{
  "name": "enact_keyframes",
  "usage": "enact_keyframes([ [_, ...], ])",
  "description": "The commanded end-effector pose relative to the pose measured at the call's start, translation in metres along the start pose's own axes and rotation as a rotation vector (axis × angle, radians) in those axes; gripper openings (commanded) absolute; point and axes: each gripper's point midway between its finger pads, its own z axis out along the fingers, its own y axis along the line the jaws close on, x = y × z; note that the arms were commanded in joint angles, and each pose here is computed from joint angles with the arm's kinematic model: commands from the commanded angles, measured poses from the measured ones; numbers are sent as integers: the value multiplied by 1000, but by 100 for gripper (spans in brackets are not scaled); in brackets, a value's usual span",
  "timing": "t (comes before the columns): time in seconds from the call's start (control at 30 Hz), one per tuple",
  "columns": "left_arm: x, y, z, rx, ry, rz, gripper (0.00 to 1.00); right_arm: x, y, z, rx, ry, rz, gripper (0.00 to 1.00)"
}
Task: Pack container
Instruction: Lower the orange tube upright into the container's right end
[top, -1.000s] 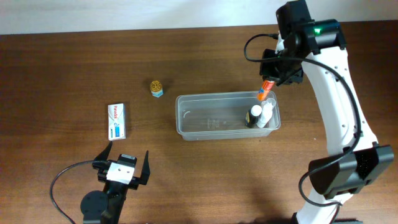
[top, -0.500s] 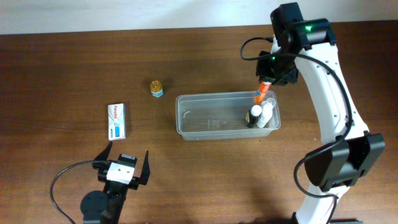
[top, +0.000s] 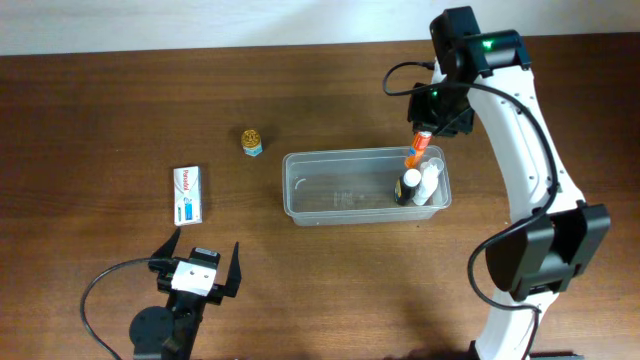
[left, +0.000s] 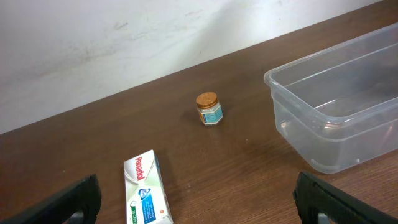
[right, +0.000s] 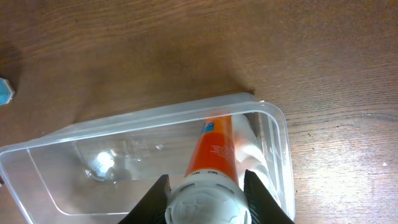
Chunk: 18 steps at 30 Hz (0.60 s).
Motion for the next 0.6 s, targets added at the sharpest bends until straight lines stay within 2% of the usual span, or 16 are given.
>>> enact_keyframes([
  [0.0, 1, 0, 0, 1, -2, 15, 99, 2, 1, 15, 9, 35, -10, 25],
  [0.57, 1, 0, 0, 1, -2, 15, 99, -3, -6, 27, 49, 36, -10, 25],
])
